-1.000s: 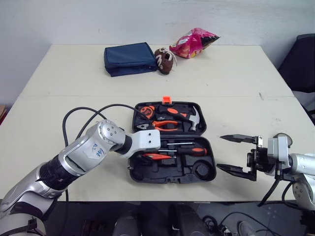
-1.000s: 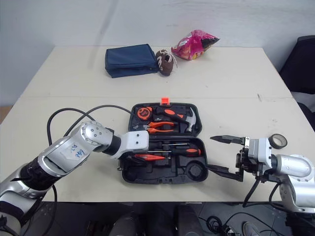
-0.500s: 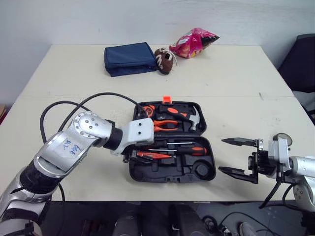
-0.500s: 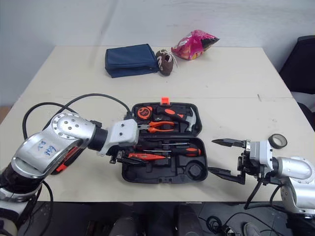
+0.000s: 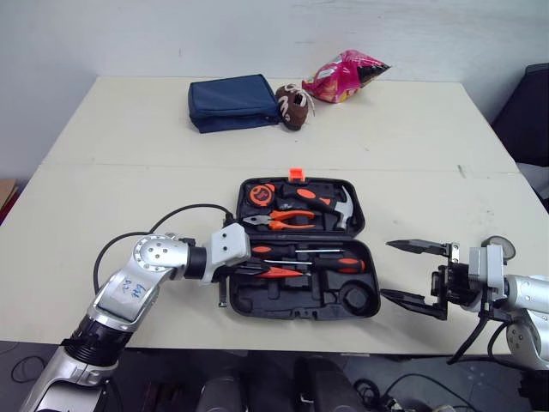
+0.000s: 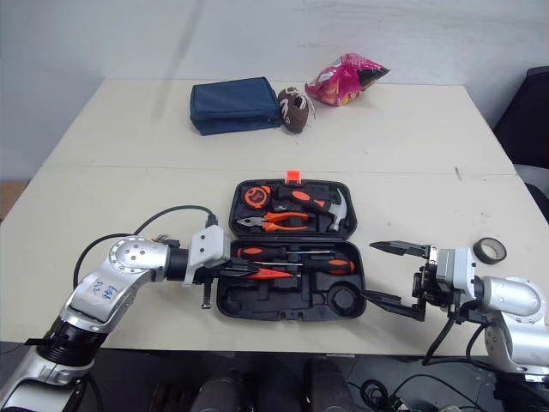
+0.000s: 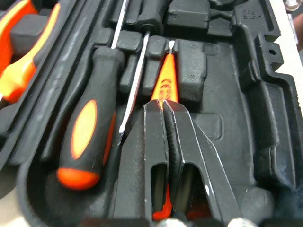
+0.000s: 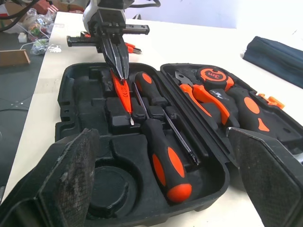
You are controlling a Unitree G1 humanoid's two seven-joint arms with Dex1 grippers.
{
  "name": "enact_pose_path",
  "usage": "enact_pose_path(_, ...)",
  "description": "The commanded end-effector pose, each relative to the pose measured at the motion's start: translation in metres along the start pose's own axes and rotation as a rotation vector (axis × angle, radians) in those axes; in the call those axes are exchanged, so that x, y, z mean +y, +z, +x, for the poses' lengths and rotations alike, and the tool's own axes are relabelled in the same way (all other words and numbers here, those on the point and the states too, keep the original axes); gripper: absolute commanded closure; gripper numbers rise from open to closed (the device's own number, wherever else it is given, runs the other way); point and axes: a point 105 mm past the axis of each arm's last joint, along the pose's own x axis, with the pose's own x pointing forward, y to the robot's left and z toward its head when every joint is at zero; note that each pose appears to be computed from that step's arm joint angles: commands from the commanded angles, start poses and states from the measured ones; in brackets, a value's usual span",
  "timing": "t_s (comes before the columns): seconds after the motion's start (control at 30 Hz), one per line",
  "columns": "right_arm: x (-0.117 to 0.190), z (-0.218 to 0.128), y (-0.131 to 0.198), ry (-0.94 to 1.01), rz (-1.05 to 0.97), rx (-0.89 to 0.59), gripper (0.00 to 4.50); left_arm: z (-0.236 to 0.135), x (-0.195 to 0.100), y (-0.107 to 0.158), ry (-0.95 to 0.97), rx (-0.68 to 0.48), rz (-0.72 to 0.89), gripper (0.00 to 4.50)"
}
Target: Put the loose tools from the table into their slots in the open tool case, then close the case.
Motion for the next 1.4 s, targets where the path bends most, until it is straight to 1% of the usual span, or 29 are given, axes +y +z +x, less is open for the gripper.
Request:
enact_pose_path(0.03,-0.005,-0.005,0.011,-0.018,-0.048,-0.014,0.0,0.004,-0.005,-0.015,-0.026,0.063,0.025,4.45)
enact_pose_path(0.07,-0.005,-0.005,0.01,-0.019,-0.047,-0.013,0.0,0.004,-0.007,-0.017,-0.039,0.074,0.04,4.45)
enact_pose_path(0.13,-0.005,-0.006,0.009,-0.017,-0.046,-0.01,0.0,0.006,-0.01,-0.021,-0.056,0.106,0.02,4.45)
enact_pose_path(0.27,-0.005,-0.007,0.008,-0.018,-0.043,-0.009,0.0,0.009,-0.003,-0.037,0.0,0.169,-0.049,4.45)
enact_pose_path(0.3,-0.005,-0.007,0.008,-0.019,-0.043,-0.009,0.0,0.009,-0.002,-0.039,0.008,0.173,-0.052,4.45)
enact_pose_path(0.4,-0.005,-0.008,0.007,-0.021,-0.042,-0.008,0.0,0.01,0.002,-0.04,0.042,0.149,-0.13,4.45)
enact_pose_path(0.5,-0.005,-0.009,0.006,-0.025,-0.042,-0.004,0.0,0.007,-0.004,-0.051,0.023,0.198,-0.195,4.45)
enact_pose_path(0.53,-0.005,-0.01,0.006,-0.027,-0.042,-0.003,0.0,0.006,-0.006,-0.054,0.014,0.212,-0.181,4.45)
enact_pose_path(0.57,-0.005,-0.011,0.006,-0.03,-0.042,-0.001,0.0,0.005,-0.006,-0.052,0.021,0.202,-0.166,4.45)
enact_pose_path(0.6,-0.005,-0.012,0.005,-0.035,-0.044,0.003,0.0,0.005,-0.003,-0.046,0.036,0.163,-0.147,4.45)
enact_pose_path(0.63,-0.006,-0.014,0.006,-0.048,-0.048,0.007,0.0,0.004,0.001,-0.034,0.052,0.095,-0.105,4.45)
enact_pose_path(0.7,-0.008,-0.022,0.006,-0.079,-0.057,0.02,0.0,-0.003,0.009,-0.006,0.097,-0.071,-0.016,4.45)
enact_pose_path(0.77,-0.013,-0.036,0.006,-0.126,-0.066,0.045,0.0,-0.021,0.016,0.02,0.159,-0.223,0.057,4.45)
enact_pose_path(0.83,-0.016,-0.048,0.006,-0.171,-0.069,0.065,0.0,-0.04,0.023,0.033,0.233,-0.313,0.115,4.45)
enact_pose_path(0.87,-0.017,-0.06,0.004,-0.204,-0.048,0.1,0.0,-0.057,0.03,0.031,0.291,-0.329,0.106,4.45)
enact_pose_path(0.9,-0.017,-0.076,0.0,-0.243,-0.037,0.15,0.0,-0.076,0.035,0.019,0.343,-0.297,0.07,4.45)
enact_pose_path(0.93,-0.019,-0.094,-0.002,-0.311,-0.043,0.194,0.0,-0.096,0.038,0.007,0.385,-0.263,0.035,4.22)
enact_pose_path(0.97,-0.02,-0.106,-0.003,-0.355,-0.05,0.221,0.0,-0.109,0.037,-0.002,0.404,-0.237,0.012,3.95)
enact_pose_path(1.03,-0.023,-0.144,-0.003,-0.512,-0.085,0.287,0.0,-0.149,0.044,-0.024,0.533,-0.159,-0.021,3.24)
enact_pose_path(1.13,-0.017,-0.177,-0.005,-0.638,-0.108,0.35,0.0,-0.192,0.052,-0.039,0.691,-0.115,-0.051,1.69)
enact_pose_path(1.2,-0.008,-0.19,-0.009,-0.652,-0.119,0.403,0.0,-0.212,0.053,-0.047,0.755,-0.094,-0.054,0.86)
enact_pose_path(1.27,-0.001,-0.227,-0.007,-0.819,-0.12,0.463,0.0,-0.254,0.052,-0.065,0.896,-0.024,-0.08,0.05)
enact_pose_path(1.3,0.001,-0.237,-0.006,-0.867,-0.122,0.476,0.0,-0.265,0.05,-0.069,0.932,-0.006,-0.086,0.01)
enact_pose_path(1.33,0.016,-0.253,-0.008,-0.91,-0.1,0.528,0.0,-0.296,0.046,-0.082,1.059,0.04,-0.103,0.01)
enact_pose_path(1.4,0.036,-0.275,-0.01,-0.98,-0.074,0.593,0.0,-0.338,0.029,-0.103,1.215,0.094,-0.166,0.01)
